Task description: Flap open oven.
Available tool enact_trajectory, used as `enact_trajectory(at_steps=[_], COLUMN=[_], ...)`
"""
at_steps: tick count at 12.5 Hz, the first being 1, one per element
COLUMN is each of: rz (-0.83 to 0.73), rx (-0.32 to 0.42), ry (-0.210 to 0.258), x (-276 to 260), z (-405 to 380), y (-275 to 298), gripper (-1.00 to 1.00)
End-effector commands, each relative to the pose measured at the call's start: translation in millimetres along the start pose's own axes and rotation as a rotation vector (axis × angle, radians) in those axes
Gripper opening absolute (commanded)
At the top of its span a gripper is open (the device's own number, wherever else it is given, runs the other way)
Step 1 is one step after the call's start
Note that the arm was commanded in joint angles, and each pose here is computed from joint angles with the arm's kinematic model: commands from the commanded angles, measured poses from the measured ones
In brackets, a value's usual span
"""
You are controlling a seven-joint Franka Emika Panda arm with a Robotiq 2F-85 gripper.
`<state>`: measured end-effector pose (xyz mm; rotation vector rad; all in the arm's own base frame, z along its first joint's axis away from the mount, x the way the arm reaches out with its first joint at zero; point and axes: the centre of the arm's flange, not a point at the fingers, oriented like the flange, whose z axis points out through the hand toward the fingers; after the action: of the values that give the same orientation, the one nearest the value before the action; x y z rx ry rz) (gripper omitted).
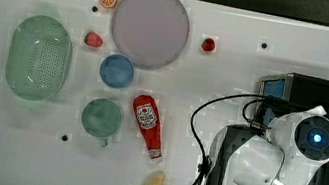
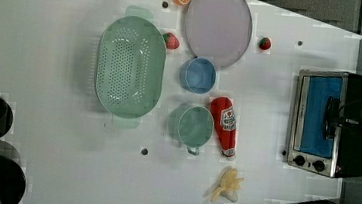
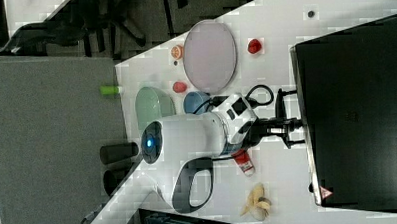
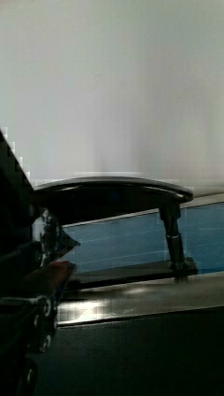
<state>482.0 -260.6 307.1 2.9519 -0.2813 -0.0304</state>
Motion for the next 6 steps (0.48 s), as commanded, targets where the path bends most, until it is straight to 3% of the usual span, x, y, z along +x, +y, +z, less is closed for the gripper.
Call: enact_trajectory(at_steps=[1, 6], rz=[-0.08, -0.158], rx=[-0.008, -0.142], ry=[0.029, -0.007], x=[7, 13], z=[-10, -10], y=[-15, -51], gripper=[-0.65, -0.65])
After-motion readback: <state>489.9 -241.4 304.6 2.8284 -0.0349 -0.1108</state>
